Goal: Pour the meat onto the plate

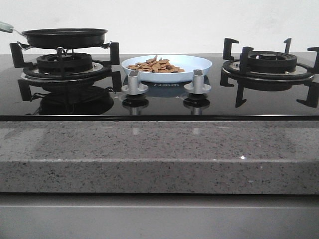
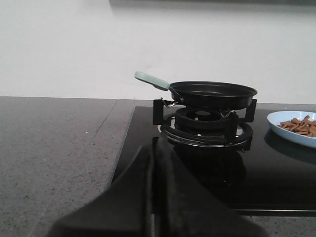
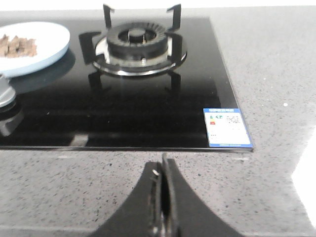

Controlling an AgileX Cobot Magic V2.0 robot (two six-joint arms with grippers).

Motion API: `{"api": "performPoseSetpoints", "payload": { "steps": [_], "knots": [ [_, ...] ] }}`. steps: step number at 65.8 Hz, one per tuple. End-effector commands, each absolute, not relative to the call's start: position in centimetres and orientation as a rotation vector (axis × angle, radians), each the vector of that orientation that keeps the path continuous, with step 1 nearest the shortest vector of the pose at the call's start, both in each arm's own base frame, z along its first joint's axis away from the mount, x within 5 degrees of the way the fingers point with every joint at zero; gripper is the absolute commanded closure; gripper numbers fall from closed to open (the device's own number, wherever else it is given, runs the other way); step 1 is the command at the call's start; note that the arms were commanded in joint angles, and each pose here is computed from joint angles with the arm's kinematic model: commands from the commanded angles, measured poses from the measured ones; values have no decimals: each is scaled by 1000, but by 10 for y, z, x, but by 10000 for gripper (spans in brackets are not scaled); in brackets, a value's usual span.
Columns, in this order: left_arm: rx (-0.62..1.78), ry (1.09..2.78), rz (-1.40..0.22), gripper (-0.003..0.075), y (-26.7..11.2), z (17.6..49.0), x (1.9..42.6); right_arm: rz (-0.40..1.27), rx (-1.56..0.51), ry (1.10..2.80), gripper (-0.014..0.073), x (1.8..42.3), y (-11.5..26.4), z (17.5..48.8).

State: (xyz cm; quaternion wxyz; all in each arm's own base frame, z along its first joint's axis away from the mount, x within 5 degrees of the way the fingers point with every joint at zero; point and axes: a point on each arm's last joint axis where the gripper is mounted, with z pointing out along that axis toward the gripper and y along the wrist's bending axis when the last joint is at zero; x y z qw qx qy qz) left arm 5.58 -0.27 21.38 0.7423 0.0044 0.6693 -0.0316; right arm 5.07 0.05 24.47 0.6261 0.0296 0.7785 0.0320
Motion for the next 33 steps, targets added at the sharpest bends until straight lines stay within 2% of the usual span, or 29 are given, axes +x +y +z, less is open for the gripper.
{"api": "performPoseSetpoints", "payload": {
  "steps": [1,14,33],
  "knots": [
    [-5,1372,-77,741,-2,221,53,81,67,1598,665,51,1,240],
    [-5,1372,-77,741,-2,221,53,86,63,1490,665,55,1,206],
    [-5,1372,-77,741,-2,221,53,87,61,1461,665,55,1,209]
  ]
}}
